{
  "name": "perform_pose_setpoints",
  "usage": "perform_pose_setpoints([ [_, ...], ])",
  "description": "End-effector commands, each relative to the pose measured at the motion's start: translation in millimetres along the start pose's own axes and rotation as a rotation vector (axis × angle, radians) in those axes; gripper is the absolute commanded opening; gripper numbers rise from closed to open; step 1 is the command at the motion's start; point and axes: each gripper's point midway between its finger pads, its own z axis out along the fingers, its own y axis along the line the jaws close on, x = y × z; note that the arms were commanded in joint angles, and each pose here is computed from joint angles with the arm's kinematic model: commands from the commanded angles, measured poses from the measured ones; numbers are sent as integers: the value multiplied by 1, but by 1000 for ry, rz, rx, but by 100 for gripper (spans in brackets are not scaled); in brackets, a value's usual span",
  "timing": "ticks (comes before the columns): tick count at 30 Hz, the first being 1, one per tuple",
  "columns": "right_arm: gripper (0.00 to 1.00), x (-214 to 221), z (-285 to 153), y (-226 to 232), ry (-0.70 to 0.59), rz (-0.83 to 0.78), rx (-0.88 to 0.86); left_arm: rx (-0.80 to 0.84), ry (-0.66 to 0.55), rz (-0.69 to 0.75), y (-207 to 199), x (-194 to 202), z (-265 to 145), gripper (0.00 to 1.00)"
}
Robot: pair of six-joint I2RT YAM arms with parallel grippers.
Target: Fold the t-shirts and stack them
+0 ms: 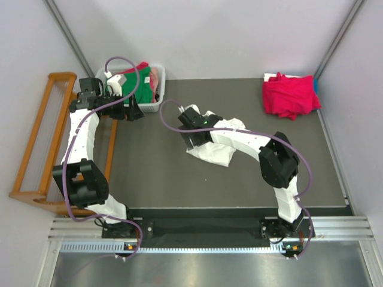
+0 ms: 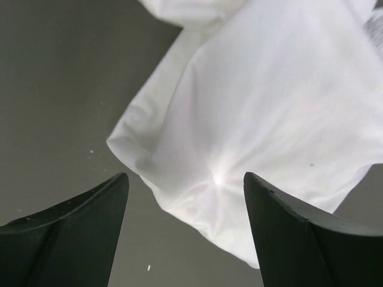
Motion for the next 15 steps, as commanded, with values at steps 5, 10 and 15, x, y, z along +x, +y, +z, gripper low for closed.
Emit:
perform_pose_setpoints([
  [5,77,-41,-22,0,-96,28,-17,32,-16,14,-6,-6,-5,98],
  [10,77,-31,-4,-3,-72,24,1,29,-12,28,-7,-5,-7,98],
  [15,76,-33,5,-2,-63,35,-5,39,-3,21,-8,-1,-5,98],
])
